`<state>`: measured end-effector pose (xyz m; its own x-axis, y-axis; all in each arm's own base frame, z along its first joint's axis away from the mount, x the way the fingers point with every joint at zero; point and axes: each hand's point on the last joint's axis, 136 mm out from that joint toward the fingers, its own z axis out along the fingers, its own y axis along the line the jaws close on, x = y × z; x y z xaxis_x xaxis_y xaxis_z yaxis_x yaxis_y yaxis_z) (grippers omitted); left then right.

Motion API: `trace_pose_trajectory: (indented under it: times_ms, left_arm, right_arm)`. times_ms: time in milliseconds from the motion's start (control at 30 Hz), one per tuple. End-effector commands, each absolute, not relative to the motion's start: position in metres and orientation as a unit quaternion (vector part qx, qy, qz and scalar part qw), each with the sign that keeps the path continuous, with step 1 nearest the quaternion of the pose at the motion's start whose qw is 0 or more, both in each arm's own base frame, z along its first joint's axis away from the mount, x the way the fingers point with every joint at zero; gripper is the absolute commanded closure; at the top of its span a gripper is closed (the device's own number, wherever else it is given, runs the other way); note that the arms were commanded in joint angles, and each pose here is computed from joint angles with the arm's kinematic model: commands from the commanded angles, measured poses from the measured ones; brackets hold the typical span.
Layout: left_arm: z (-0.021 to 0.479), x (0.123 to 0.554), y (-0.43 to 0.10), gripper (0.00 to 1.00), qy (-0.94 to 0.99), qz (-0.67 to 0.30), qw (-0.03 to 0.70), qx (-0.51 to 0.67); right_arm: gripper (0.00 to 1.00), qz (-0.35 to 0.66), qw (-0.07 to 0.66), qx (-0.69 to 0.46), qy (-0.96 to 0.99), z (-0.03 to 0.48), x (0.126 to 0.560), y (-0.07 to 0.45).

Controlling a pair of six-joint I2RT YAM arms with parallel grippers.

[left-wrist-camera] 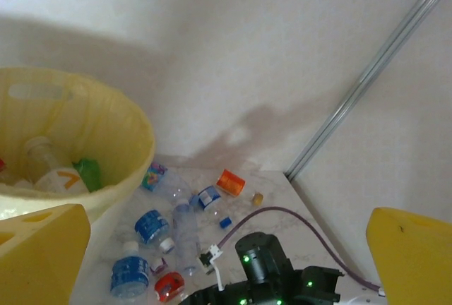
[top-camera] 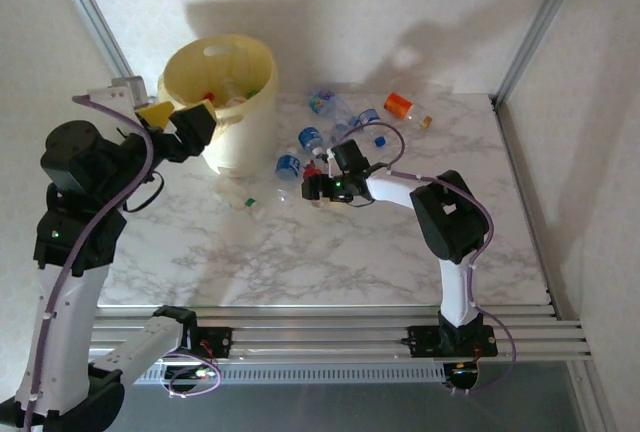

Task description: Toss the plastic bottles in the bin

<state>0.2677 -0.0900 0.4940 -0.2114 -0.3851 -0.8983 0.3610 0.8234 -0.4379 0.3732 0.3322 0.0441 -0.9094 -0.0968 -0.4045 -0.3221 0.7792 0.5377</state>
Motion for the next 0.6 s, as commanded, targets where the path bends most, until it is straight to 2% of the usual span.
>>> trace_pose_trajectory:
  times_ms: [0,233,400,567]
  left_arm:
    - [0.492,0.269,-0.101,0.01,0.713,-0.324,0.621,0.002]
    - [0.462,0.287,-0.133,0.01,0.729,-0.340,0.594,0.011]
    - [0.423,0.295,-0.197,0.00,0.752,-0.360,0.550,0.049]
    - [0.381,0.304,-0.253,0.00,0.755,-0.433,0.489,0.053]
  right_arm:
    - [0.37,0.319,0.203,-0.114,0.919,0.067,0.365,0.327]
    - [0.43,0.341,0.258,-0.114,0.897,0.116,0.338,0.307]
    - [0.45,0.363,0.334,-0.136,0.859,0.174,0.311,0.292]
    - [0.46,0.377,0.423,-0.171,0.806,0.232,0.279,0.279]
